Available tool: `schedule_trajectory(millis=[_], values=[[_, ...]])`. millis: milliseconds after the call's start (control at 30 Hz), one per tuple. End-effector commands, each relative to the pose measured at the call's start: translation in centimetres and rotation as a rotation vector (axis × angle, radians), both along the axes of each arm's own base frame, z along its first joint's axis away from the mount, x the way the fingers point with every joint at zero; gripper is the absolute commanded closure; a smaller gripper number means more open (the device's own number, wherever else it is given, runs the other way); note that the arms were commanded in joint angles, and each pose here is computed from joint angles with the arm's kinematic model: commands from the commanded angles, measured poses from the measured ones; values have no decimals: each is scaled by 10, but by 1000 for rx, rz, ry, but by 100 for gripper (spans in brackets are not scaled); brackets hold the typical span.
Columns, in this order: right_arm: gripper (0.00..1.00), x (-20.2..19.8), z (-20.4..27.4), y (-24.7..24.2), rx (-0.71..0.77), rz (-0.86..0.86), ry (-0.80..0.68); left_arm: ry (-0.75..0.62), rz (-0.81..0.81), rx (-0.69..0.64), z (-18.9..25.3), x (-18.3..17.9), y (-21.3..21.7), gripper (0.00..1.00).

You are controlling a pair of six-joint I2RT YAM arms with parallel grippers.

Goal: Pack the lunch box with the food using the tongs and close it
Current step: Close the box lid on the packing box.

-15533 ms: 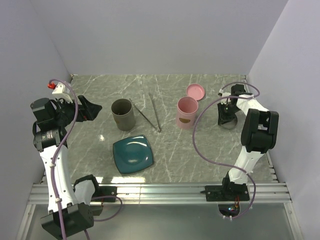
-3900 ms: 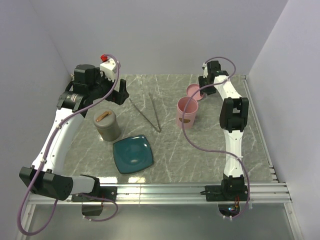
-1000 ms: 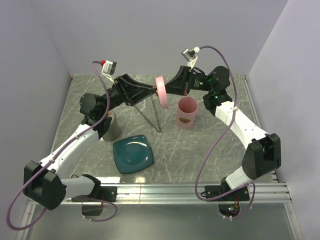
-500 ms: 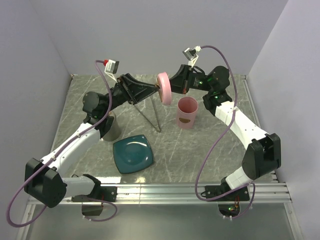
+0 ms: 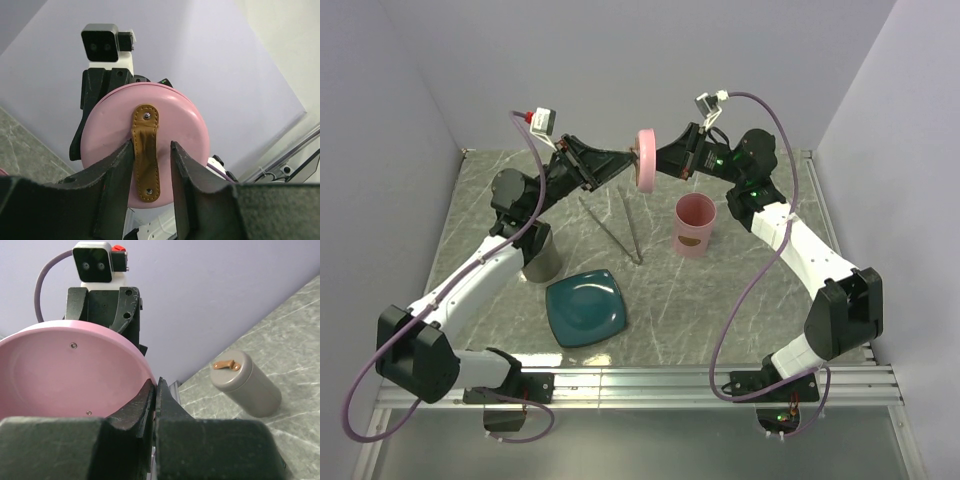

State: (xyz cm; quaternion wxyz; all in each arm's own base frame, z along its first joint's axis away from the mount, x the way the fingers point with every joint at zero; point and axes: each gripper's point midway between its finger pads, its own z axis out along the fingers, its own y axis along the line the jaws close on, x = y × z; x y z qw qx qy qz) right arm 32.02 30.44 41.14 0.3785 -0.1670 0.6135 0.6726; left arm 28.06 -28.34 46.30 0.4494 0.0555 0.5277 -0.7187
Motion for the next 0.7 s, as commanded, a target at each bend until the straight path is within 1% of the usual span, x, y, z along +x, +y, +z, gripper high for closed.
schedule_trajectory(millis=[0, 100, 133, 200, 233, 300, 333, 433, 567, 600, 633, 667], values=[[100, -17, 25, 12, 18, 8, -79, -52, -45, 0, 16, -11, -10, 59], [100, -19, 22, 16, 13, 23, -64, -35, -38, 9, 13, -6, -12, 63], [100, -20, 20, 17, 3, 20, -70, -23, -32, 13, 11, -3, -13, 68], [100, -21, 19, 18, -11, 21, -83, -7, -29, 21, 7, 1, -14, 73], [100, -22, 18, 18, -8, 22, -80, -2, -28, 26, 5, 3, -15, 80], [100, -22, 18, 18, -14, 25, -81, -3, -26, 28, 5, 4, -15, 88], [100, -23, 18, 17, -16, 29, -83, 0, -23, 29, 4, 5, -16, 98], [100, -24, 16, 17, -21, 35, -79, -3, -20, 33, 5, 5, -16, 99], [96, -21, 12, 14, -27, 30, -59, -26, -22, 38, 6, 1, -14, 99], [92, -20, 10, 13, -32, 27, -50, -31, -22, 40, 5, 1, -13, 99], [85, -17, 9, 11, -34, 22, -44, -36, -13, 40, 6, 1, -10, 99], [82, -15, 9, 8, -37, 14, -40, -40, -9, 40, 7, 1, -8, 99]])
